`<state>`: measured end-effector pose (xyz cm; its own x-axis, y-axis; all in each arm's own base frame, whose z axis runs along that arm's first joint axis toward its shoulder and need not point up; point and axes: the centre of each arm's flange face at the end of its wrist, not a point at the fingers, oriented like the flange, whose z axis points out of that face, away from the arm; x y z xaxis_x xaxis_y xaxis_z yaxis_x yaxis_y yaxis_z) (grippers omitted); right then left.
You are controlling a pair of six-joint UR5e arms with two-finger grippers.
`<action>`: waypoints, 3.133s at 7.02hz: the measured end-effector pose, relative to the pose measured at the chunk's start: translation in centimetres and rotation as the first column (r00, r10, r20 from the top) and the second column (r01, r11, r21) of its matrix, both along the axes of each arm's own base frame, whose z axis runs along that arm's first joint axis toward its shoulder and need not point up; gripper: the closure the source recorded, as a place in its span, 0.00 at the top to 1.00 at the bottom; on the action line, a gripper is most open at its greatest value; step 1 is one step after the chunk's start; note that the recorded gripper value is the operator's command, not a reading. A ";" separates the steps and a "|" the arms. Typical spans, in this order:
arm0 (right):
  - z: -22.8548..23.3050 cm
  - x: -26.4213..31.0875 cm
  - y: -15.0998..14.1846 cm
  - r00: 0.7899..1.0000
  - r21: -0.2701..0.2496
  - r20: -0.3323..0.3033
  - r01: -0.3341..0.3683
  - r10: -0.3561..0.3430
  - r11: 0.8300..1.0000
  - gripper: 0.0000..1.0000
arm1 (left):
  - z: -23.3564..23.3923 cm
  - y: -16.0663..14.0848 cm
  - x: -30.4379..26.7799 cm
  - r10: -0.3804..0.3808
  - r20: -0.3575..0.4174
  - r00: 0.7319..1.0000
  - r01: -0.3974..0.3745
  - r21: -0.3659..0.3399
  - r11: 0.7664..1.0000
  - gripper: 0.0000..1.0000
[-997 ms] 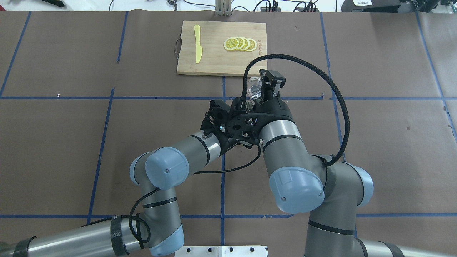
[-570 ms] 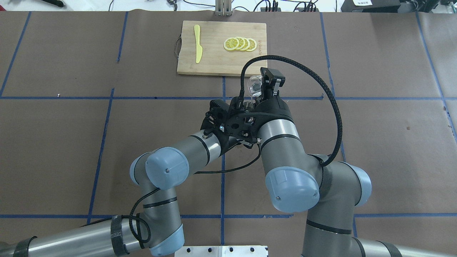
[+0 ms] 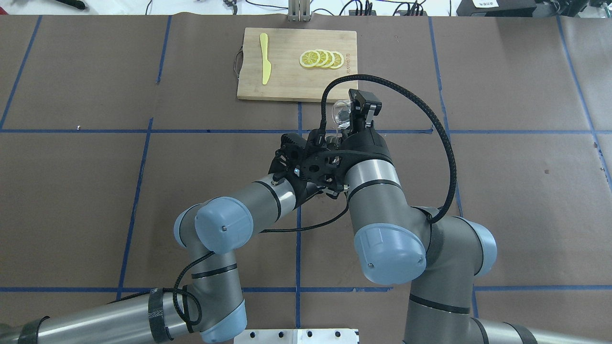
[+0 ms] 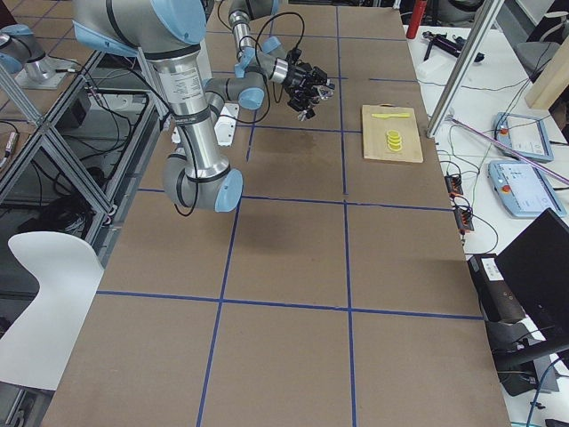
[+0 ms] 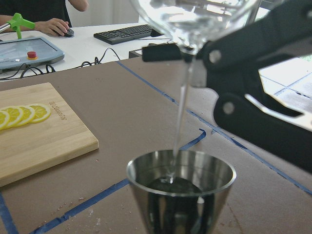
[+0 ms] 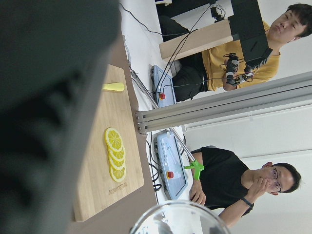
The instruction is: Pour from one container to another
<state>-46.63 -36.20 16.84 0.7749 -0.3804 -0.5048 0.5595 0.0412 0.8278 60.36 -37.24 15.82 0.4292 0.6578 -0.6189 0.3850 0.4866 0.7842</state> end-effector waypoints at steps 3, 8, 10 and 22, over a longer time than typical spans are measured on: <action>-0.3 0.0 0.1 1.000 0.002 0.019 -0.001 0.001 1.000 0.00 | 0.0 0.0 0.0 0.000 -0.003 1.000 0.000 0.001 1.000 0.00; -0.7 0.3 0.3 0.990 -0.029 0.139 -0.021 0.024 0.999 0.00 | -0.1 -0.1 -0.3 -0.003 -0.013 1.000 0.003 0.003 1.000 0.00; -1.1 0.9 0.3 0.982 -0.038 0.187 -0.029 0.036 0.999 0.00 | -0.3 -0.3 -0.5 -0.007 -0.020 1.000 0.007 0.004 1.000 0.00; 1.1 8.2 -0.9 0.630 -0.295 0.711 -0.138 0.313 0.946 0.00 | 0.9 -4.4 -5.2 -0.058 -0.077 0.995 0.058 -0.002 0.998 0.00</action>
